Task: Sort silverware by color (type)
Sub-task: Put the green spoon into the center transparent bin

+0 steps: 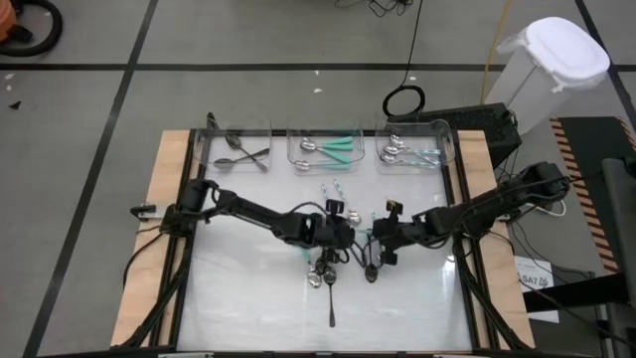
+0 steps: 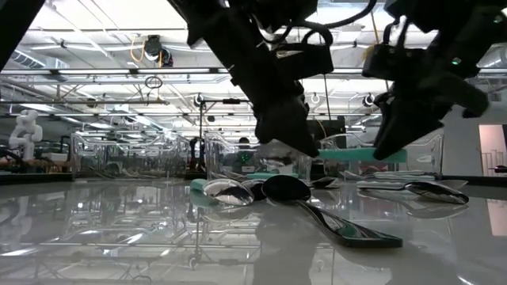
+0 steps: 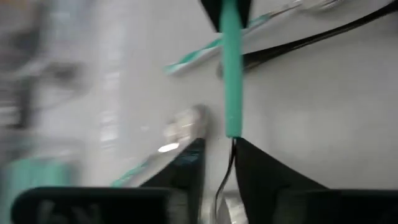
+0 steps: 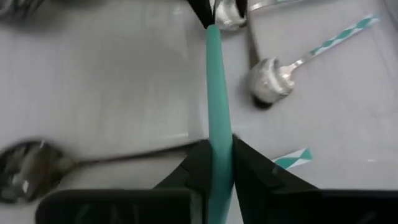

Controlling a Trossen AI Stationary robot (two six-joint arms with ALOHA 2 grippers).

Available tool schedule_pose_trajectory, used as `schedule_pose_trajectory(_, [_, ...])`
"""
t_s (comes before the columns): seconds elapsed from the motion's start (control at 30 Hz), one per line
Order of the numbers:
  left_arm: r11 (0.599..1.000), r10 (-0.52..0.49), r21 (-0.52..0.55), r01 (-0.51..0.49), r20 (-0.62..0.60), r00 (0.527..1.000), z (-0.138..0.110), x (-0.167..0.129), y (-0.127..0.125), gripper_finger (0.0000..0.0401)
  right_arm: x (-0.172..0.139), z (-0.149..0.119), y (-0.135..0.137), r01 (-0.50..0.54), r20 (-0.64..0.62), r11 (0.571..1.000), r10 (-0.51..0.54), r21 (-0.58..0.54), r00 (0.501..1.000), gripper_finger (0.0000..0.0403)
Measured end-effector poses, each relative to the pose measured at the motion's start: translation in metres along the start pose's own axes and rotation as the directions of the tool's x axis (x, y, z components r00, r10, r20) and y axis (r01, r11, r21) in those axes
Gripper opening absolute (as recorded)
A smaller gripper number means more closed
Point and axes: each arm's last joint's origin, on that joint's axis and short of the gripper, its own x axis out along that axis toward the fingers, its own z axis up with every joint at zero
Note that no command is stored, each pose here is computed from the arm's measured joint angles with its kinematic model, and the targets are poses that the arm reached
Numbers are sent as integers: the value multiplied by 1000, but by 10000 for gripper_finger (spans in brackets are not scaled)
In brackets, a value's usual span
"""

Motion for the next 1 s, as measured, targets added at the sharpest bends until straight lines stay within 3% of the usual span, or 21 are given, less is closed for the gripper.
schedule_pose_trajectory(0.13, [952,283,136,-274,-50,958,5,-13,-13,148,3,7,-7,5,46,994,-10,108,999,39])
schedule_pose_trajectory(0.23, [907,395,181,-380,-58,917,8,-21,-19,173,4,13,-9,-25,85,986,11,167,996,39])
schedule_pose_trajectory(0.37, [885,438,205,-419,-54,898,9,-27,-28,187,3,19,-8,-82,135,975,55,206,989,39])
schedule_pose_trajectory(0.7, [847,432,345,-405,-1,902,15,-48,-62,189,-3,21,-9,-100,165,971,64,216,984,39])
schedule_pose_trajectory(0.87, [848,454,315,-425,-21,891,13,-46,-57,189,-5,22,-9,-116,167,970,81,215,983,39])
schedule_pose_trajectory(1.0, [814,522,327,-479,-51,851,10,-44,-51,189,-5,21,-9,-130,162,968,95,215,982,39])
